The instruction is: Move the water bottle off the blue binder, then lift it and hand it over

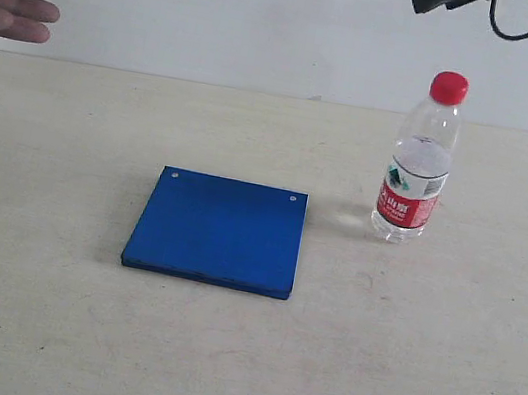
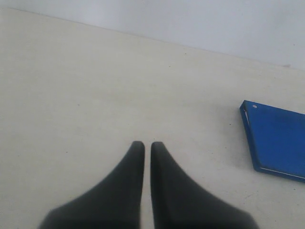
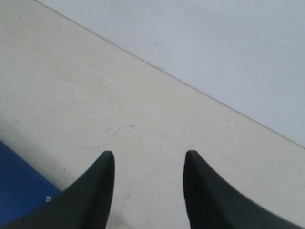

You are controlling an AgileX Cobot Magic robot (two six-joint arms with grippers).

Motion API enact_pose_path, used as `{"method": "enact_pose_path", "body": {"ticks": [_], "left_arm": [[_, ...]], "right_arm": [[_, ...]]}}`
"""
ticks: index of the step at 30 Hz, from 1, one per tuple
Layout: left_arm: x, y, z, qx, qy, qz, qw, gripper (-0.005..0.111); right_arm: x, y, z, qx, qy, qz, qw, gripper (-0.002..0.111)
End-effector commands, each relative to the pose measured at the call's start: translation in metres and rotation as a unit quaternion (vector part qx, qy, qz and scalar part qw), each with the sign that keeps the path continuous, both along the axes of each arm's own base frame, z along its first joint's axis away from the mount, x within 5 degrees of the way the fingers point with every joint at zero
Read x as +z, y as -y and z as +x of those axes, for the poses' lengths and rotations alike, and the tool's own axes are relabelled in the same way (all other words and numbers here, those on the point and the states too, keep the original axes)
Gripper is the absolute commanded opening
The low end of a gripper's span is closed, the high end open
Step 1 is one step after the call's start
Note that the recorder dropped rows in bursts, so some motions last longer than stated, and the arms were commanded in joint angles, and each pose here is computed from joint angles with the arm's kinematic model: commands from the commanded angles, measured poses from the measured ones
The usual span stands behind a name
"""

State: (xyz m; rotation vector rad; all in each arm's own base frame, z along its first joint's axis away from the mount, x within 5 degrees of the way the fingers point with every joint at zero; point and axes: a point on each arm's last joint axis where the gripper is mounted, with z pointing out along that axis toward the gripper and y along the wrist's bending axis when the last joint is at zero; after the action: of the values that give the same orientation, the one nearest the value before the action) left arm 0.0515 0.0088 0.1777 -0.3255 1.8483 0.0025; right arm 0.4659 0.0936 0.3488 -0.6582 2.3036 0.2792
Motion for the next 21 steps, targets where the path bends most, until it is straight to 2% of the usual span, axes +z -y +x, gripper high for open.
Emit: {"method": "enact_pose_path", "body": {"ticks": [1,4,6,8,12,14,18,21], "left_arm": [[0.001,0.000,0.000,0.002,0.003,-0.005,1.000,0.005],[0.001,0.000,0.000,0.002,0.003,-0.005,1.000,0.005],[0.001,0.000,0.000,0.002,0.003,-0.005,1.000,0.005],[0.001,0.000,0.000,0.002,0.003,-0.005,1.000,0.005],[0.001,0.000,0.000,0.002,0.003,-0.005,1.000,0.005],[0.001,0.000,0.000,0.002,0.003,-0.005,1.000,0.005],[0.001,0.000,0.000,0.002,0.003,-0.005,1.000,0.005],[0.001,0.000,0.000,0.002,0.003,-0.005,1.000,0.005]], "right_arm": [[0.039,-0.001,-0.023,0.002,0.019,0.047,0.999,0.038],[0.063,-0.015,-0.048,0.070,-0.002,0.127,0.989,0.021],[0.066,-0.021,-0.054,0.113,-0.004,0.135,0.984,0.008],[0.063,-0.030,-0.061,0.117,-0.019,0.138,0.983,-0.001],[0.076,-0.035,-0.079,0.119,-0.003,0.095,0.988,0.000],[0.096,-0.029,-0.096,0.103,0.024,0.068,0.992,0.000],[0.158,-0.009,-0.156,0.067,0.108,0.054,0.990,0.000],[0.217,0.010,-0.223,0.046,0.239,0.065,0.968,0.000]]}}
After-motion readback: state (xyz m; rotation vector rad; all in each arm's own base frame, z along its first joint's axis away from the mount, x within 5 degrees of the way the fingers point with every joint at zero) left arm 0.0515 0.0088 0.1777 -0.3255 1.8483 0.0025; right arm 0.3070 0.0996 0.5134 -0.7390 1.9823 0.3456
